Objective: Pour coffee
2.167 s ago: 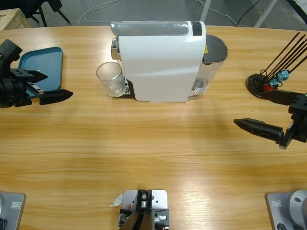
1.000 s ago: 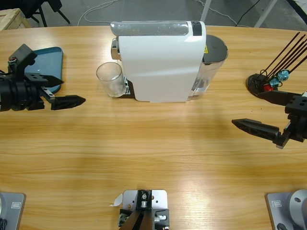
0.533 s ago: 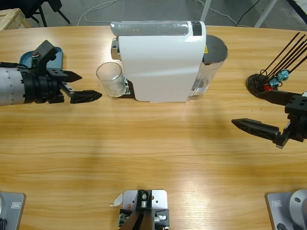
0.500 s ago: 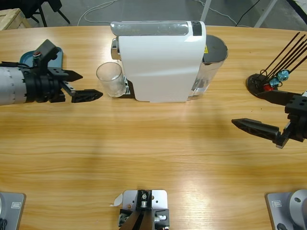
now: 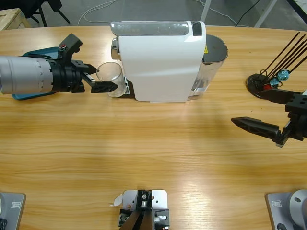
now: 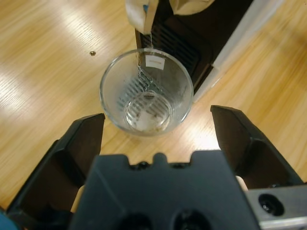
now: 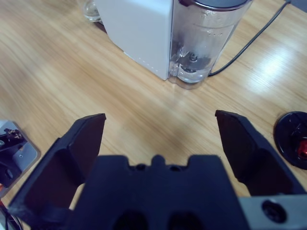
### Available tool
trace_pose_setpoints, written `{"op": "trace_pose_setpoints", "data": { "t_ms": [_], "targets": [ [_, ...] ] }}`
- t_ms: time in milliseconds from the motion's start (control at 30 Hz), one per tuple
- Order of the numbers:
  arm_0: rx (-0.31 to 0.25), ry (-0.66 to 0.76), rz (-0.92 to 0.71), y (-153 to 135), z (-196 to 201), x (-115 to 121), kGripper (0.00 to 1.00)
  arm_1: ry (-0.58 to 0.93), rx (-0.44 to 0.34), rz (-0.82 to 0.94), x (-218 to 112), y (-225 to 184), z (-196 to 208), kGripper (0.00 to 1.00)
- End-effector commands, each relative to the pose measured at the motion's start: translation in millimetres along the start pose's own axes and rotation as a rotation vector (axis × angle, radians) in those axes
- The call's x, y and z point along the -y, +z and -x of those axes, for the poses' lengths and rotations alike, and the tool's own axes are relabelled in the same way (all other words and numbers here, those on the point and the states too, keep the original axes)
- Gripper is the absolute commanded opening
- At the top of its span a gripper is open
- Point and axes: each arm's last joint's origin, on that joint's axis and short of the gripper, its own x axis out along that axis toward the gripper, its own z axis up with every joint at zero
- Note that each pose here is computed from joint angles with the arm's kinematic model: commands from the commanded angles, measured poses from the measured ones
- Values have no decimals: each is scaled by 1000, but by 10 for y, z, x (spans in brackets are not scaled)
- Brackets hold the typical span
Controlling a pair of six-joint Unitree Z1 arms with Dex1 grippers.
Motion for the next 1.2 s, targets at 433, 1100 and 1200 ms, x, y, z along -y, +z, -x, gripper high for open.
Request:
{"op": "trace_pose_setpoints", "data": {
  "t_ms": [433,1100,1200],
  "targets": [
    [-60,-27,21,-48,-404,-132,964,12,-33,-10,-10,-117,-33,1000],
    [-63,-47,47,-79,-402,-229,513,12,-32,-10,-11,-114,-38,1000],
    [-58,-19,63,-141,-236,-276,513,14,-30,-10,-11,-112,-37,1000]
  ]
}}
